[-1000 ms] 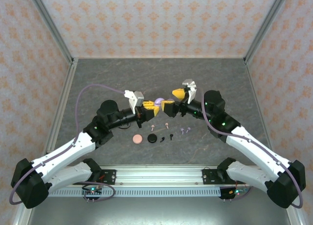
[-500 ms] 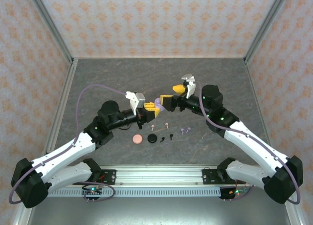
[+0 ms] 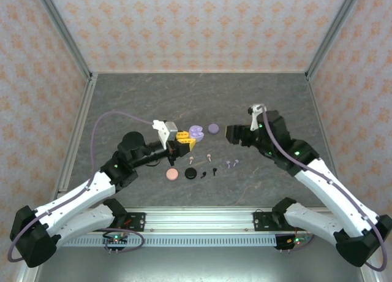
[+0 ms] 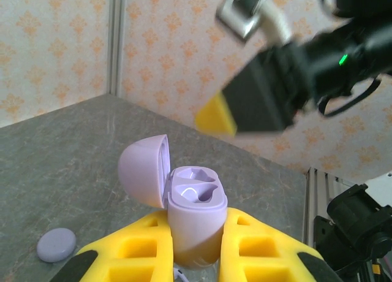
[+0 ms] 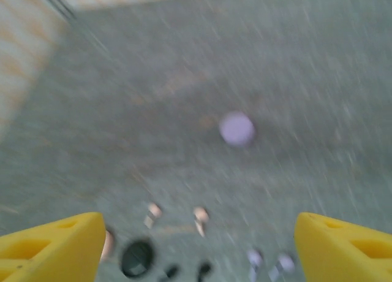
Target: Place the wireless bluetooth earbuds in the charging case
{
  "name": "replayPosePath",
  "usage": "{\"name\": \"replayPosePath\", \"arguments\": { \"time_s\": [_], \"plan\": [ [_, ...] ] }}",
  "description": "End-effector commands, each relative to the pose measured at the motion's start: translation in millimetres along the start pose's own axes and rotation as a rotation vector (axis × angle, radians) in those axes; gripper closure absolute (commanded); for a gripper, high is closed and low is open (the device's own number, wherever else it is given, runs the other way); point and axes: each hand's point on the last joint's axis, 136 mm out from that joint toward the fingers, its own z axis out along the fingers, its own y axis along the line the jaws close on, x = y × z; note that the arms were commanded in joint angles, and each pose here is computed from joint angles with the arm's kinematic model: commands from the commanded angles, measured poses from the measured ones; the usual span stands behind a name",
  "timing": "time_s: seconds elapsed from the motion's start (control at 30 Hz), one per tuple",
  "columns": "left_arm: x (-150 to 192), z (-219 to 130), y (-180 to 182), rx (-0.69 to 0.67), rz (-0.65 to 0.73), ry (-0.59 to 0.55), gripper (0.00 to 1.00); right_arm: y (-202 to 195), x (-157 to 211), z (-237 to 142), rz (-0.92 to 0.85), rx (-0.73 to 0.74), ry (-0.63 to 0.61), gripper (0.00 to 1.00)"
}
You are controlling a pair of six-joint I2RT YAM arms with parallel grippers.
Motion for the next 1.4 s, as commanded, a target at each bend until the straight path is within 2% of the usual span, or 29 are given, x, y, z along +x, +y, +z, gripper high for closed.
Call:
{"name": "replayPosePath", "arguments": {
  "time_s": [0.0, 0.1, 0.2, 0.33, 0.63, 1.37],
  "plan": [
    [-11.2, -3.4, -1.2, -0.011, 0.050, -0.048, 1.00, -55.0, 76.0, 18.3, 0.075, 0.232, 0.224, 0.20],
    [-10.4, -3.5, -0.5, -0.015, 0.050, -0.043, 1.00, -67.9, 100.2, 35.9, 0.120, 0.274, 0.264, 0.22],
    [-10.9, -3.1, -0.4, -0.015, 0.050, -0.046, 1.00, -70.6, 115.5, 51.4, 0.142, 0.282, 0.308, 0.28],
    [-9.4, -1.1, 0.8, -0.017, 0.046, -0.037, 1.00, -69.5, 125.5, 70.0, 0.148, 0.274, 0.345, 0.38],
    [-10.0, 1.4, 0.1, -0.012, 0.043, -0.024, 1.00, -71.8, 137.4, 102.2, 0.141, 0.299, 0.409, 0.49],
    [-7.8, 4.1, 2.5, -0.023, 0.039, -0.008, 1.00, -87.8, 155.2, 126.9, 0.143, 0.345, 0.444, 0.61]
  ]
}}
